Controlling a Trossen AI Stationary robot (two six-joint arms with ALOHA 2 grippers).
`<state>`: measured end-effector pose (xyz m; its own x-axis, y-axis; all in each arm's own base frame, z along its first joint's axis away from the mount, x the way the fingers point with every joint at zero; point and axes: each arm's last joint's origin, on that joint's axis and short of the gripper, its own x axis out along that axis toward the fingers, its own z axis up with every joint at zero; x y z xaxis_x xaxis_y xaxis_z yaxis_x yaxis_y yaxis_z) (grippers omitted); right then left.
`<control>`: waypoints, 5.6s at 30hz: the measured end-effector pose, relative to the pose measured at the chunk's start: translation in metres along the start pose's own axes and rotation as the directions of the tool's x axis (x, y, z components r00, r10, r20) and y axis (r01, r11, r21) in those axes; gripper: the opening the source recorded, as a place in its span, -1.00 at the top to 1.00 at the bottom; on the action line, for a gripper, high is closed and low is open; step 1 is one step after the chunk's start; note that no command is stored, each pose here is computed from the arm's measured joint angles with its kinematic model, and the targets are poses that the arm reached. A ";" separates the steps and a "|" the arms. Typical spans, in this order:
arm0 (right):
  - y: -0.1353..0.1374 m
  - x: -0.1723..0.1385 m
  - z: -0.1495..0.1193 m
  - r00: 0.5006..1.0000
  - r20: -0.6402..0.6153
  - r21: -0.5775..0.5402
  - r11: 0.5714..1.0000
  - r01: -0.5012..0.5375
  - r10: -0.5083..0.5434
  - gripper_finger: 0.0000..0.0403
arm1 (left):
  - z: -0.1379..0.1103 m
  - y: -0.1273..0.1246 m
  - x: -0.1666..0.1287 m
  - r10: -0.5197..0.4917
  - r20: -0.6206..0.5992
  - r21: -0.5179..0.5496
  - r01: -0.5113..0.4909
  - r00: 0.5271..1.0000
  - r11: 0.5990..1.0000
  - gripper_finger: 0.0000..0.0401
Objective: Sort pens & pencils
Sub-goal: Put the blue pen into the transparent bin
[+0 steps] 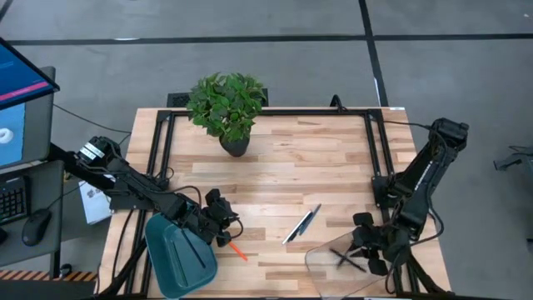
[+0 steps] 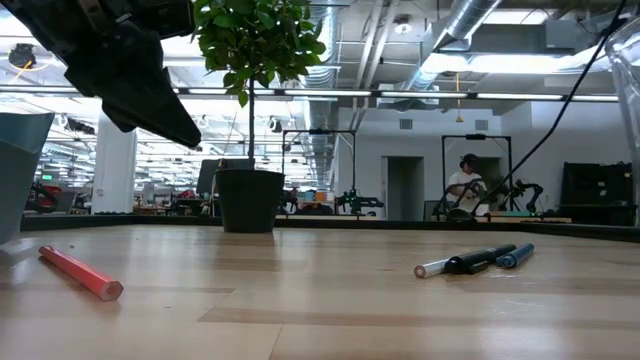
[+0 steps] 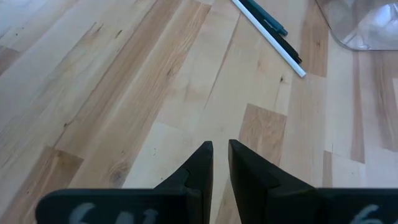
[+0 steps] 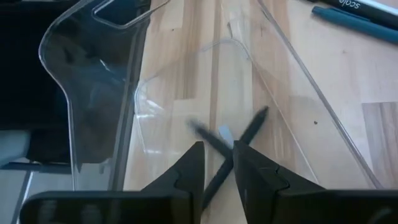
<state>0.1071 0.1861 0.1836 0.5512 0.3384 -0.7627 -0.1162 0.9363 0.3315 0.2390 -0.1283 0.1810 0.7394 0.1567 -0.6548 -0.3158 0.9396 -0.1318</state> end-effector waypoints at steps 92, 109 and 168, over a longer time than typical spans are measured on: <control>-0.138 0.025 0.079 0.944 -0.168 -0.407 0.892 0.196 -0.284 0.47 | 0.031 0.033 0.023 0.044 0.027 0.026 -0.045 0.999 0.999 0.79; -0.145 0.039 0.066 0.973 -0.027 -0.507 0.842 0.184 -0.230 0.47 | 0.031 0.033 0.023 0.052 0.033 -0.011 -0.052 0.998 0.999 0.79; -0.179 0.049 0.026 0.988 0.146 -0.433 0.895 0.109 -0.050 0.47 | 0.032 0.035 0.023 0.097 0.062 -0.094 -0.091 0.993 0.991 0.79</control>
<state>0.1759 0.0327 0.1012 0.6707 0.2742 -0.6892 -0.4017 0.9154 -0.0267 0.2640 -0.0821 0.1855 0.7405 0.2657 -0.6174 -0.4366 0.8885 -0.1413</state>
